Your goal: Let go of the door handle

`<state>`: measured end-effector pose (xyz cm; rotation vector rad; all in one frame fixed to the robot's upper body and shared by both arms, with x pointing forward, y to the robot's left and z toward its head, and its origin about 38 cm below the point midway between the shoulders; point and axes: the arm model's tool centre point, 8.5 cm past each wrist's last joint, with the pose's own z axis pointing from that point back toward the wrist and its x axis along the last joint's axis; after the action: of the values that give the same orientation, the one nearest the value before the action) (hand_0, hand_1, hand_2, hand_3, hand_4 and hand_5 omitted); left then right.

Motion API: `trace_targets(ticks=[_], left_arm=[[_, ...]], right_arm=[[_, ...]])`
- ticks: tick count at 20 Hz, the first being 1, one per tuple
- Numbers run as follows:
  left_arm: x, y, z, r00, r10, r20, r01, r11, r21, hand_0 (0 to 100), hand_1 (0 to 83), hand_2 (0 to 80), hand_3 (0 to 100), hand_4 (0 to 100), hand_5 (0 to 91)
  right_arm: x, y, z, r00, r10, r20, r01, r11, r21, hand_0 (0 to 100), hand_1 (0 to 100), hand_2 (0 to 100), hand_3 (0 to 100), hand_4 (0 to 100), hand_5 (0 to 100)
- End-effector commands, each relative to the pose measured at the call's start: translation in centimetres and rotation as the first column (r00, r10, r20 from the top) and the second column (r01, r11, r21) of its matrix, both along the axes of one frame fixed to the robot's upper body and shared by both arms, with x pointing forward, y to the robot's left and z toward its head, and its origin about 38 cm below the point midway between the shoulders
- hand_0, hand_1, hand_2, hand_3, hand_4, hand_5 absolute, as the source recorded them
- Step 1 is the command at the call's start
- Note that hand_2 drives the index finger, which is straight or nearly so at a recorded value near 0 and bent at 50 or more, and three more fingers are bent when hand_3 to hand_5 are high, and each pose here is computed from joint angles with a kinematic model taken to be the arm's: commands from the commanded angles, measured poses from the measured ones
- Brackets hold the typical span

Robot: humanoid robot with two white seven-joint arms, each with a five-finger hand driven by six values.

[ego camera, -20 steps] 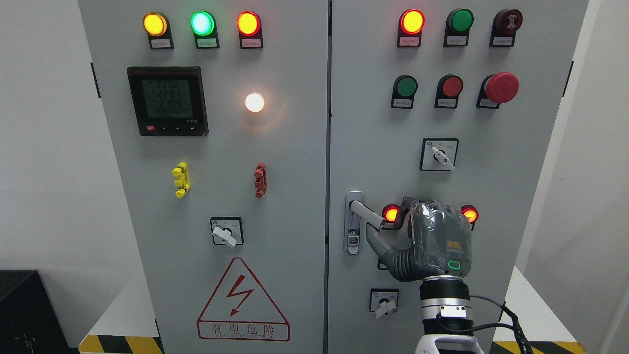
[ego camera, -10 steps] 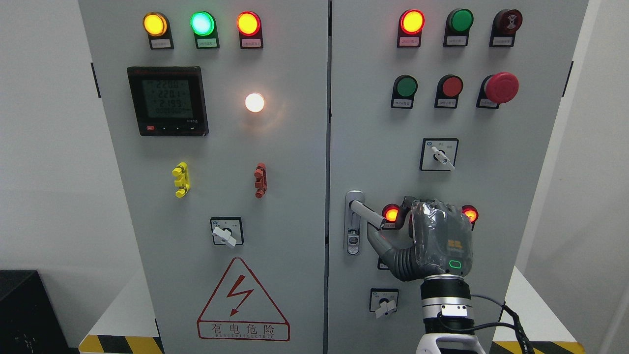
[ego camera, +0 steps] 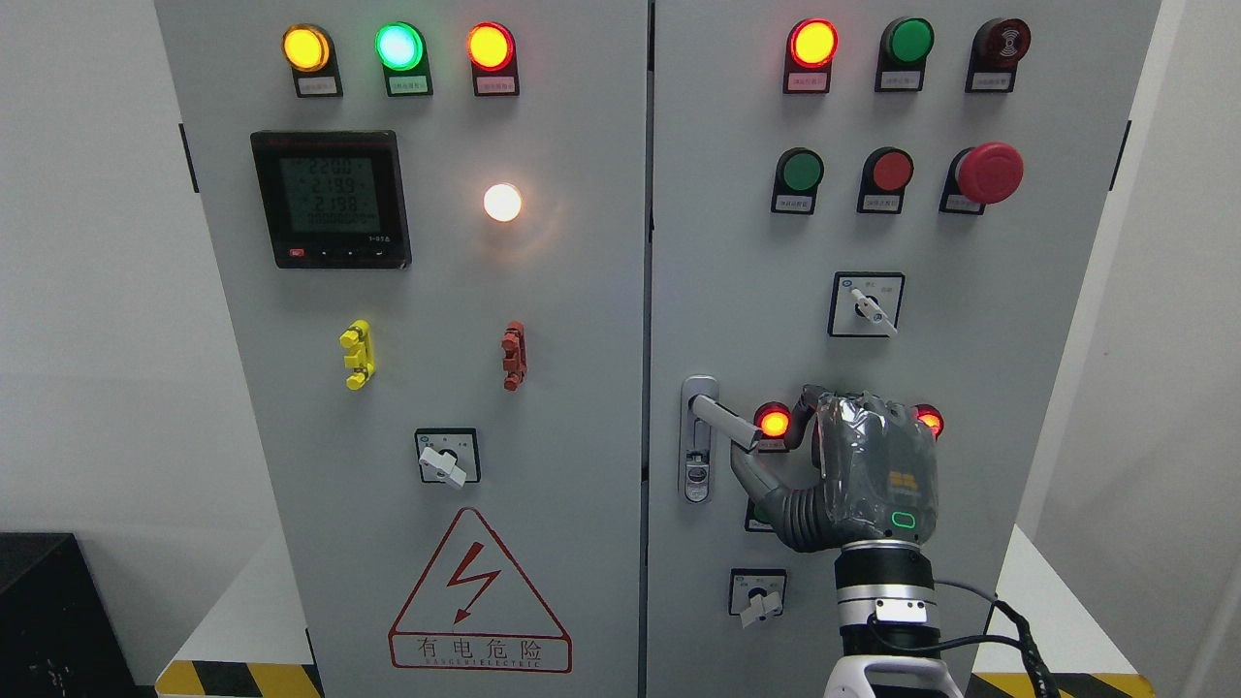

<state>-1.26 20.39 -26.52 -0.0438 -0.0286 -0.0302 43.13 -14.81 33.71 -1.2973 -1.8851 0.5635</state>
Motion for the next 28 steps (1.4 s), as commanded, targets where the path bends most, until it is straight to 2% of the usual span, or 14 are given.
trace_targets(ticks=[1,28], left_arm=[[0.0,0.0,0.0,1.0,0.0,0.0,0.0,1.0,0.0,0,0.0,4.5,11,1,0.0],[-0.02,0.0,0.0,1.0,0.0,-0.001,0.0,1.0,0.0,0,0.0,4.6,11,1,0.0]], right_arm=[[0.02,-0.27,0.05,1.0,-0.006,0.001,0.006,1.0,0.003,26,49,73,99,80,74],[0.14,-0.45,0.74,1.0,-0.009,0.017,0.009,1.0,0.005,28,49,73,99,80,73]])
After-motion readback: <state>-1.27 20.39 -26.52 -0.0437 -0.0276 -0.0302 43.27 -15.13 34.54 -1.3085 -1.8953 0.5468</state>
